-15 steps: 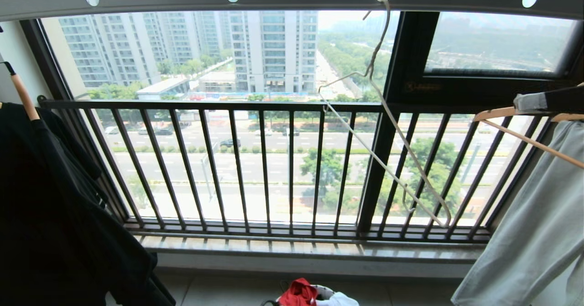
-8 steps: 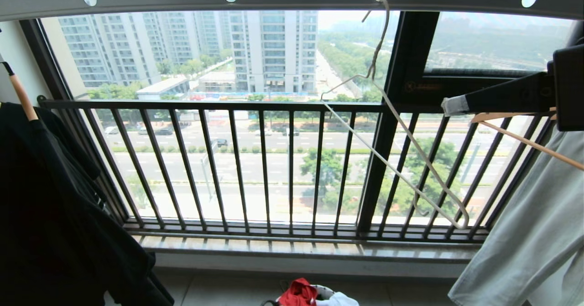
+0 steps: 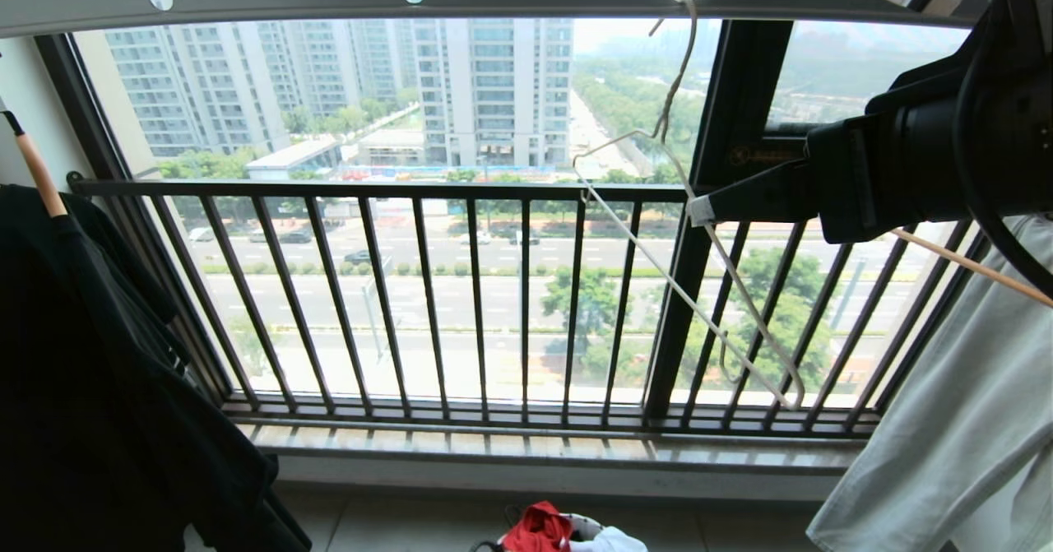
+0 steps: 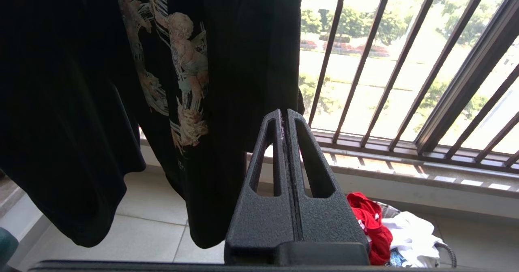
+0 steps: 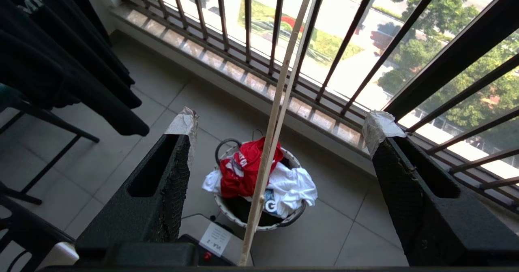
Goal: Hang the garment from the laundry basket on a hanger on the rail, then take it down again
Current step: Pick up the clothes rack on the clothesline
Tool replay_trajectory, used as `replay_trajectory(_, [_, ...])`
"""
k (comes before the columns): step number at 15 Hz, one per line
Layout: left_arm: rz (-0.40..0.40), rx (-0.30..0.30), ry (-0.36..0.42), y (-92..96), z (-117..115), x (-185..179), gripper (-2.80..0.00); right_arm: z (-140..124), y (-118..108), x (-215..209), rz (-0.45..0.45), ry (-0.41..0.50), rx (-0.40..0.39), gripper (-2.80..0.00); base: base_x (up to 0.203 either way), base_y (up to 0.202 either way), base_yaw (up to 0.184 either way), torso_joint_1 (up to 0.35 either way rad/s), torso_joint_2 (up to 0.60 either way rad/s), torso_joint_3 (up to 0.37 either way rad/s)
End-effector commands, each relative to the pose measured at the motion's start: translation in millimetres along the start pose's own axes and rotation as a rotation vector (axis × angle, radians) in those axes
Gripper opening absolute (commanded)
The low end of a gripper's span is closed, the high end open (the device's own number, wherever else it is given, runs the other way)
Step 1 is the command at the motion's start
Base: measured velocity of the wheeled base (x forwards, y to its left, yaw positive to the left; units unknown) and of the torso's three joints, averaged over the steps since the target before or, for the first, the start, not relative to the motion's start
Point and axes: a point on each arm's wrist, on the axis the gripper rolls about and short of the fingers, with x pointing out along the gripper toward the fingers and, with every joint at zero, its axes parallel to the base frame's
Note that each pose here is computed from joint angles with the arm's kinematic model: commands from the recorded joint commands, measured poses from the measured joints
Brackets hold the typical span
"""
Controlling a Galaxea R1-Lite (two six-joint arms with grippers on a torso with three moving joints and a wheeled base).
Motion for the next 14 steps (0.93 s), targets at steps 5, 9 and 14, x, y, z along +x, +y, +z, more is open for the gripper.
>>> replay_trajectory(5, [0.001, -0.001, -0.001, 0.0, 0, 0, -2.80, 2, 3, 56, -0.074, 0.062, -0.091, 0.00, 0.000, 0.000, 0.000, 0.000, 0.00, 0.000])
replay_trajectory(9, [0.001, -0.001, 0.001, 0.0, 0, 0, -2.80, 2, -9, 81, -0.141, 0.074, -0.127, 0.00, 0.000, 0.000, 0.000, 0.000, 0.00, 0.000])
replay_trajectory(14, [0.001, -0.001, 0.000, 0.0, 0, 0, -2.80, 2, -22, 96, -0.179, 0.079, -0.147, 0.00, 0.000, 0.000, 0.000, 0.000, 0.00, 0.000])
